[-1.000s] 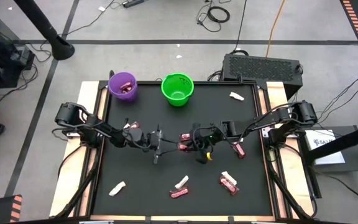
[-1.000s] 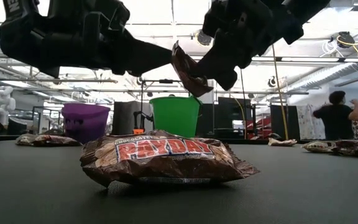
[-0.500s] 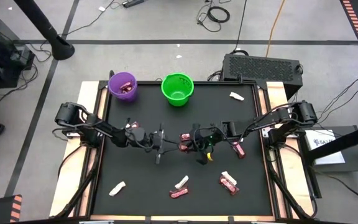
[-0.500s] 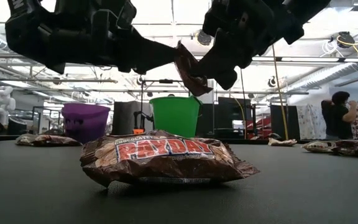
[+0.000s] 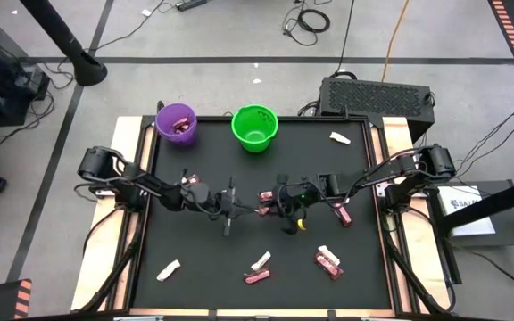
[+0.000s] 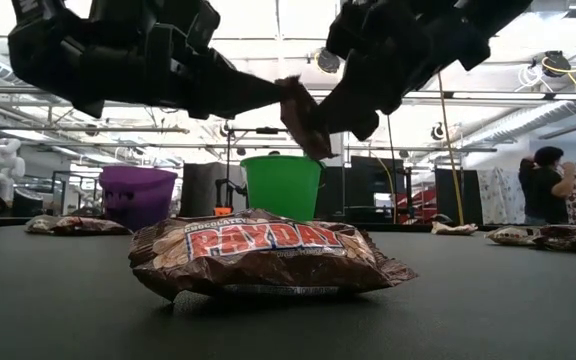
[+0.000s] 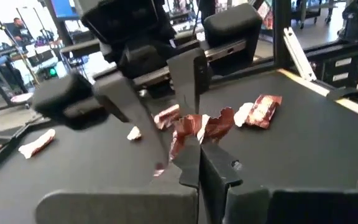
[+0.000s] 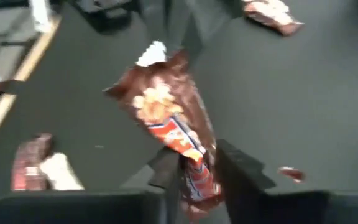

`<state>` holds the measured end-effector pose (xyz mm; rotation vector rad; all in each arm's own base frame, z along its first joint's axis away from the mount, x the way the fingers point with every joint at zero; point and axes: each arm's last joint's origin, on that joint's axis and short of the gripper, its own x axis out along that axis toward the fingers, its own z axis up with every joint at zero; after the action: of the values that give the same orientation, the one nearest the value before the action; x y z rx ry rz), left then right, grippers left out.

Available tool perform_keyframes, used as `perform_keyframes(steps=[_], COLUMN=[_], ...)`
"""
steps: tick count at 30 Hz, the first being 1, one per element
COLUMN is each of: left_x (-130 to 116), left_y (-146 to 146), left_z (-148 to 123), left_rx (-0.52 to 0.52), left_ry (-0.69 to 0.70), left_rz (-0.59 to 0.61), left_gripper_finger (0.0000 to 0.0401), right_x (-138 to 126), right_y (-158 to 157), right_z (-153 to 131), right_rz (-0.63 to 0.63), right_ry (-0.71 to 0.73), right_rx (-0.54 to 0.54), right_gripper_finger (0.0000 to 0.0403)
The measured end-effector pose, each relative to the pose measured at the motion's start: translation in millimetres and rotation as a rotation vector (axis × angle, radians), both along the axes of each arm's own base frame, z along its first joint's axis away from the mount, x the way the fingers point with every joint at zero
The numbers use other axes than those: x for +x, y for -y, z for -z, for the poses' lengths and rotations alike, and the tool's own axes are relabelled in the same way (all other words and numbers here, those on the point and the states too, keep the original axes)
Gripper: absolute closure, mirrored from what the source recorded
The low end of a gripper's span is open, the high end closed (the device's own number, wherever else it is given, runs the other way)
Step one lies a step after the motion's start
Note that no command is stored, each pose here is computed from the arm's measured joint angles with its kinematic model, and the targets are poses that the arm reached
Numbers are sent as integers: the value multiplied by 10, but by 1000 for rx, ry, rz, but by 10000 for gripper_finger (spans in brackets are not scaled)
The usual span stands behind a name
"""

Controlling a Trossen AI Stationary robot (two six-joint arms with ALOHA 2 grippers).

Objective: Sort candy by brand, put in halloween buckets
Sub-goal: Put the brown chocolate bar into the purple bucket

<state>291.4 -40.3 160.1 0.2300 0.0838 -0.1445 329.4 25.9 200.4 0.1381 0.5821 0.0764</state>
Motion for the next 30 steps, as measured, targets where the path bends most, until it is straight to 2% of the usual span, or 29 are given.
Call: perform_keyframes(steps=[3,6,11,16,22,25,30], left_x=[-26,-99,-370,-729,-1098,-1222,-1407], left_y=[-12,-49,-159,-304,-664,-924,-1366], left_z=[-13,-70,-275,-680,-1006,-1031,-984], left_rx=[9,64,183,272,244,228,152], left_ry=[-44,-121,-273,-366,-438,-490,-587], left_rz=[-23,-113,-355,-615,-891,-1014,-1151], left_gripper_finger=[399,400,400,400,401,401,401], right_x=[-16,-43,-62,-68,-83,-82,-73], right_y=[33,61,68,53,56,75,128], right_z=[25,59,83,89,105,105,98], right_rz=[61,129,174,162,135,130,134], right_ry=[-31,-75,-106,-114,-137,-137,-128], right_rx=[-74,-120,-94,-97,-135,-149,-164], right_gripper_finger=[271,240,214,211,211,211,211])
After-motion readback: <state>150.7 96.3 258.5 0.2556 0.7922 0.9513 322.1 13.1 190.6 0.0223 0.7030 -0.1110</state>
